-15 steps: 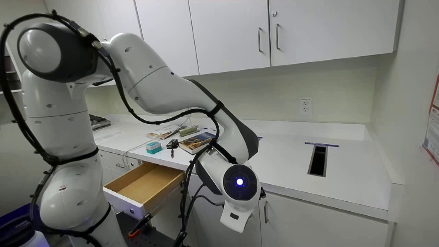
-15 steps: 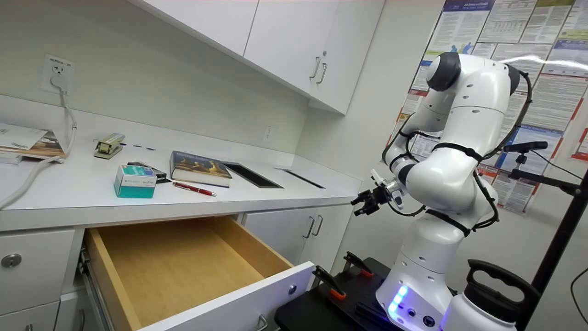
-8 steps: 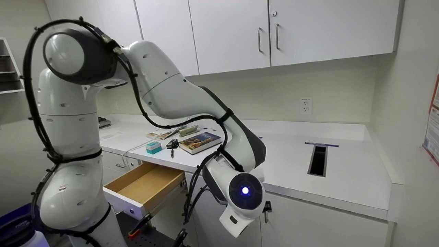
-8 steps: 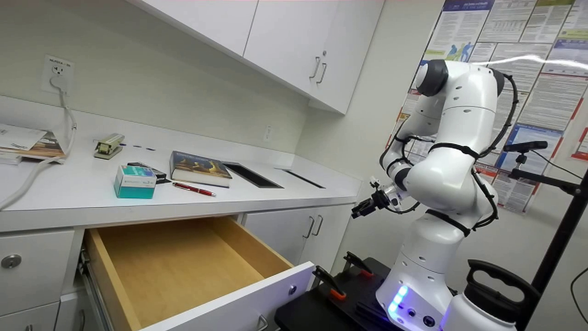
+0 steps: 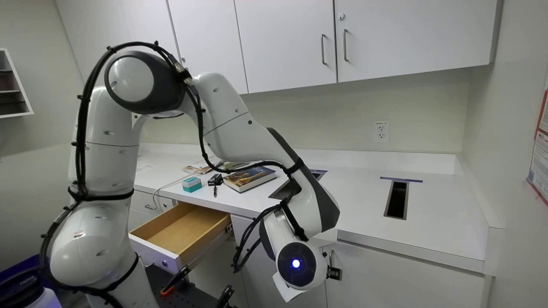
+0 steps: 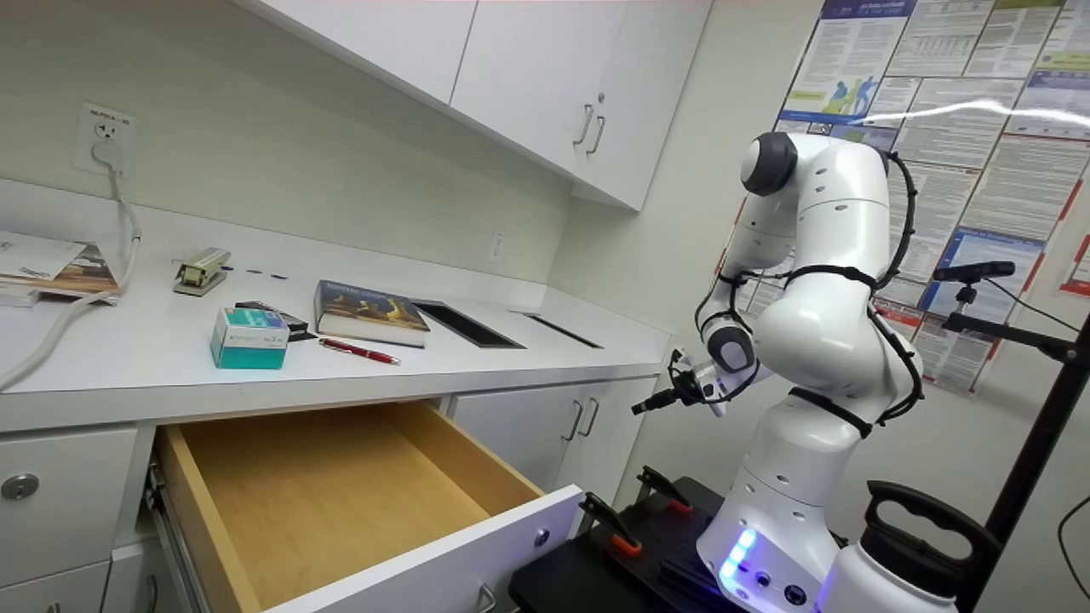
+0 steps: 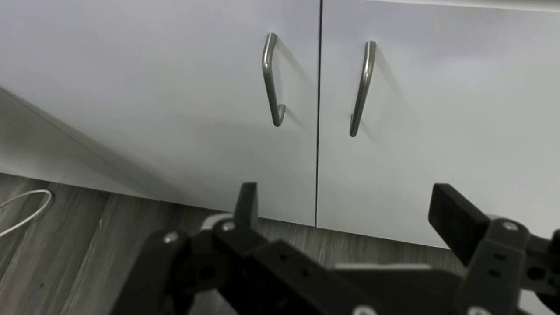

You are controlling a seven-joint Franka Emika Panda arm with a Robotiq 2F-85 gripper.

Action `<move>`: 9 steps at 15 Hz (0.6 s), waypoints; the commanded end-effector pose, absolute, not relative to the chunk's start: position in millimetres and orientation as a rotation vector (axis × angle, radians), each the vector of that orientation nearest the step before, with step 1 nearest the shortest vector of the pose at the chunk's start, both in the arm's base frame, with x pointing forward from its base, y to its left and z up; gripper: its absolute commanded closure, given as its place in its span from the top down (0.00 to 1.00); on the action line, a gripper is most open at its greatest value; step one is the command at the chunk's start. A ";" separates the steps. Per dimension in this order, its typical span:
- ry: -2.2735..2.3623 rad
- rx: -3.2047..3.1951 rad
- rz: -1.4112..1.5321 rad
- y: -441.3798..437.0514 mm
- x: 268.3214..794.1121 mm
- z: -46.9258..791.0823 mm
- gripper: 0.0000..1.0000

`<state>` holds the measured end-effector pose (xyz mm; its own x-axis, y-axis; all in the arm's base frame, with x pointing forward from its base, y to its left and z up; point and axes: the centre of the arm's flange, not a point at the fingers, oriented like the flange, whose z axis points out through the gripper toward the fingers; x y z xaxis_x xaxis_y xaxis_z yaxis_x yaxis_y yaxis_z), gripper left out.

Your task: Open the bottom right cupboard door then close the drawer

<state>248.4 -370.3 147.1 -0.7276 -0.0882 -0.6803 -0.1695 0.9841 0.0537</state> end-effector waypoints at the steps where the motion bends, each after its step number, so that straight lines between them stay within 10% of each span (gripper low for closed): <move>1: 2.346 -0.086 0.118 -369.5 268.7 122.4 1.00; 9: 2.347 -0.037 0.120 -366.9 280.4 111.1 1.00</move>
